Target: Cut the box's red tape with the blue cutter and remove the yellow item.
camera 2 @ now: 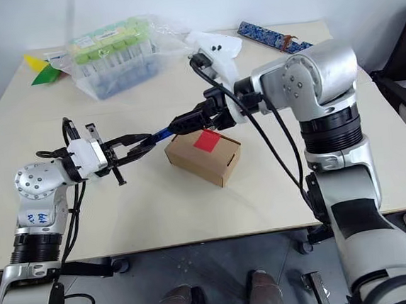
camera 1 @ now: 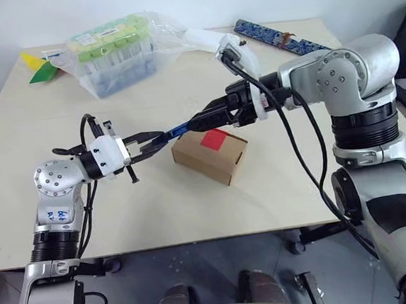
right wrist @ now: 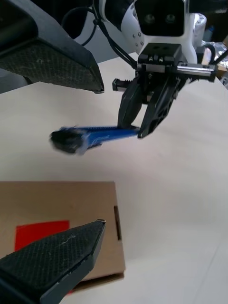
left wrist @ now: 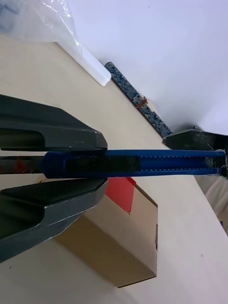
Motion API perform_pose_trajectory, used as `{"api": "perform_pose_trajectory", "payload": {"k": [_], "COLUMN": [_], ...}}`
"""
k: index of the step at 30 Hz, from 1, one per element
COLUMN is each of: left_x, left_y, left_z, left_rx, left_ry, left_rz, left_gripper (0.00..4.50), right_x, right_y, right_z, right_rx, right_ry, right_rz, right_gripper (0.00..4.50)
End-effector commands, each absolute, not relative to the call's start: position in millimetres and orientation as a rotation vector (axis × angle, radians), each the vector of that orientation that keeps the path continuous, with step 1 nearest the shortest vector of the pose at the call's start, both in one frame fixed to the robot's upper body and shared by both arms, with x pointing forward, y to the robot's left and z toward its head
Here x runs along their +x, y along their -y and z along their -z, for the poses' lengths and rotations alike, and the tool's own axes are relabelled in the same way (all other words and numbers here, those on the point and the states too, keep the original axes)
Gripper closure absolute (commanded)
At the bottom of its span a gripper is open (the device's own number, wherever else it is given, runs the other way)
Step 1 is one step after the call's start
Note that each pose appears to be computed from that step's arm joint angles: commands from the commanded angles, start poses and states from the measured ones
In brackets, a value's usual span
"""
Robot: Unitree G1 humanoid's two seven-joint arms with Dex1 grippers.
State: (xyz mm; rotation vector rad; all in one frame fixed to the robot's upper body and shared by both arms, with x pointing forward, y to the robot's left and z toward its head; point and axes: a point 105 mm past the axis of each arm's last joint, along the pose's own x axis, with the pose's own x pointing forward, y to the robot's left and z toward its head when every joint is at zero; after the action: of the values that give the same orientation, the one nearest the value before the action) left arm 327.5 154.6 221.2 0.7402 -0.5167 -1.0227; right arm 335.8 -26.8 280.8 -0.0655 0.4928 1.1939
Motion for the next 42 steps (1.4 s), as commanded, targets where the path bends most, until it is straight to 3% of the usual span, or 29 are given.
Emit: {"api": "perform_pose_trajectory", "payload": {"k": [1, 3, 7, 17, 22, 27, 35, 42], "left_x": [327, 327, 326, 331, 338, 345, 348, 345], "left_y": [-153, -153, -153, -155, -158, -161, -199, -207], "left_z": [-230, -230, -230, -231, -230, -234, -243, -250], "left_rx": [0.752, 0.753, 0.75, 0.724, 0.647, 0.62, 0.577, 0.497], "left_ry": [0.563, 0.564, 0.566, 0.551, 0.495, 0.468, 0.393, 0.375], "left_rz": [1.004, 1.005, 1.006, 0.984, 0.962, 0.933, 0.851, 0.862], "left_gripper": [4.04, 4.04, 4.04, 4.04, 4.04, 2.46, 0.0, 0.0], "right_x": [329, 330, 328, 329, 330, 331, 341, 353], "right_y": [21, 20, 19, 21, 21, 22, 37, 69], "right_z": [-294, -295, -297, -297, -299, -304, -315, -319], "right_rx": [-0.079, -0.075, -0.064, -0.072, -0.082, -0.091, -0.112, -0.135], "right_ry": [-0.436, -0.429, -0.423, -0.419, -0.4, -0.373, -0.316, -0.284], "right_rz": [-1.239, -1.241, -1.25, -1.251, -1.244, -1.236, -1.157, -1.031], "right_gripper": [0.06, 0.06, 0.95, 4.36, 4.36, 4.36, 4.36, 4.36]}}
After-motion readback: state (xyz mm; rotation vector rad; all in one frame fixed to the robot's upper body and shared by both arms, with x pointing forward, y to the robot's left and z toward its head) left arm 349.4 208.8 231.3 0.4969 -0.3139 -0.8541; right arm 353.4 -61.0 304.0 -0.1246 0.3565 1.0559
